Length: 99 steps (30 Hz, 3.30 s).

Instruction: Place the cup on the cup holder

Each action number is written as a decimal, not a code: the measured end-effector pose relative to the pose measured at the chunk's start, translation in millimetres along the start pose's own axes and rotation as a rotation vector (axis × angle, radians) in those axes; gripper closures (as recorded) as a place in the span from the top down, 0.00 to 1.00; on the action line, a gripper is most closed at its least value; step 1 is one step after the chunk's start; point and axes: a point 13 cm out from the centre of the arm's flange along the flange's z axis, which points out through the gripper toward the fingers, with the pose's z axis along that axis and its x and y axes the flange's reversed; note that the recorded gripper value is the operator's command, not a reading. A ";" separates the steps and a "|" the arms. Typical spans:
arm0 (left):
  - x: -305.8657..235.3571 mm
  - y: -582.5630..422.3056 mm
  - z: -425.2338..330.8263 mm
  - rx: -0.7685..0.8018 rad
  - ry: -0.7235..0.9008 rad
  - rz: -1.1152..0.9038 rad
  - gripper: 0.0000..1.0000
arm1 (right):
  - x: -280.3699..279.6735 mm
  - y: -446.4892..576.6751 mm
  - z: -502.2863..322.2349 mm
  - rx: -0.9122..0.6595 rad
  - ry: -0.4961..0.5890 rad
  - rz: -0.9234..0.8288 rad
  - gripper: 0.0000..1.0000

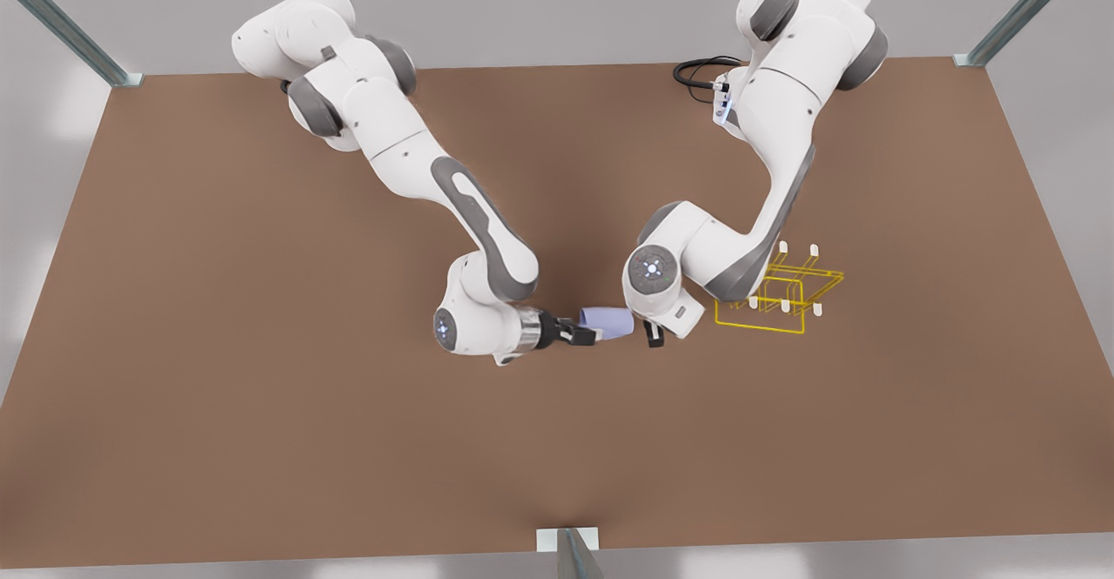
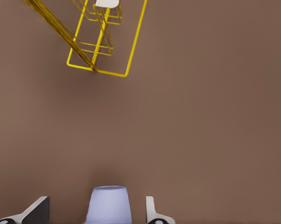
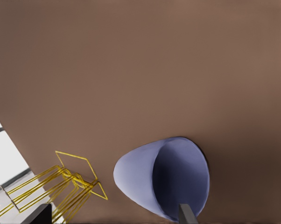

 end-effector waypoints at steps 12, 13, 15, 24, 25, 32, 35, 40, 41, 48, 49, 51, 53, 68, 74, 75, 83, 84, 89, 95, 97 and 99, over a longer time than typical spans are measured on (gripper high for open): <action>31.1 -10.7 16.6 0.001 0.118 -0.079 1.00 | -6.3 -180.4 -622.5 0.633 -0.496 -0.122 1.00; 34.1 -13.4 21.4 0.001 0.130 -0.086 1.00 | 19.8 -186.4 -655.6 0.660 -0.511 -0.121 1.00; 40.5 -17.9 31.2 0.005 0.150 -0.094 1.00 | 51.7 -203.8 -684.1 0.708 -0.482 -0.107 1.00; 53.8 -31.2 56.7 0.036 0.186 -0.096 1.00 | 88.8 -174.6 -609.9 0.831 -0.250 -0.232 1.00; 54.1 -32.6 57.9 0.039 0.189 -0.096 1.00 | 88.2 -169.3 -593.5 0.842 -0.223 -0.247 1.00; 58.0 -35.2 76.2 0.032 0.200 -0.103 1.00 | 76.5 -150.1 -535.6 0.879 -0.143 -0.279 1.00; 61.2 -35.7 83.2 0.031 0.207 -0.104 1.00 | 59.5 -152.4 -532.0 0.878 -0.148 -0.263 1.00; 65.4 -36.1 98.4 0.026 0.214 -0.105 1.00 | 36.2 -160.7 -522.0 0.872 -0.159 -0.240 1.00; 66.3 -36.2 100.3 0.025 0.216 -0.105 1.00 | 34.3 -159.4 -520.8 0.869 -0.166 -0.241 1.00; 72.0 -40.6 99.0 0.035 0.249 -0.117 1.00 | 26.8 -156.6 -522.3 0.855 -0.202 -0.227 1.00; 73.3 -40.5 99.6 0.035 0.252 -0.118 1.00 | 25.6 -157.0 -521.4 0.854 -0.203 -0.225 1.00; 75.0 -40.0 103.1 0.033 0.256 -0.119 1.00 | 23.6 -158.0 -519.9 0.854 -0.204 -0.220 1.00; 75.8 -39.9 104.7 0.032 0.259 -0.121 1.00 | 21.0 -159.9 -518.1 0.853 -0.203 -0.214 1.00; 74.9 -40.8 121.9 0.014 0.257 -0.158 0.75 | -7.8 -164.6 -571.1 0.796 -0.370 -0.191 1.00; 69.7 -54.7 73.2 0.061 0.286 -0.167 0.79 | -10.7 -165.3 -571.2 0.795 -0.378 -0.192 1.00; 72.4 -55.0 59.2 0.068 0.294 -0.163 0.79 | -11.0 -165.3 -570.3 0.796 -0.378 -0.193 1.00; 75.8 -13.5 16.1 0.102 0.082 -0.022 0.79 | -11.3 -166.0 -569.2 0.795 -0.376 -0.192 1.00; 76.3 -8.5 10.6 0.117 0.036 0.001 0.79 | -11.3 -166.1 -568.8 0.795 -0.376 -0.192 1.00; 13.7 -4.6 2.8 0.151 -0.302 0.038 0.80 | -11.3 -165.8 -566.5 0.797 -0.372 -0.193 1.00; -96.7 -2.0 -6.6 0.096 -0.722 -0.044 0.80 | -11.6 -166.5 -564.6 0.798 -0.369 -0.192 1.00; -119.7 5.3 -19.3 0.077 -0.822 -0.073 0.80 | -12.7 -167.8 -563.2 0.799 -0.365 -0.190 1.00; -122.0 20.3 -29.0 0.065 -0.891 -0.075 0.80 | -14.0 -169.0 -561.2 0.801 -0.362 -0.189 1.00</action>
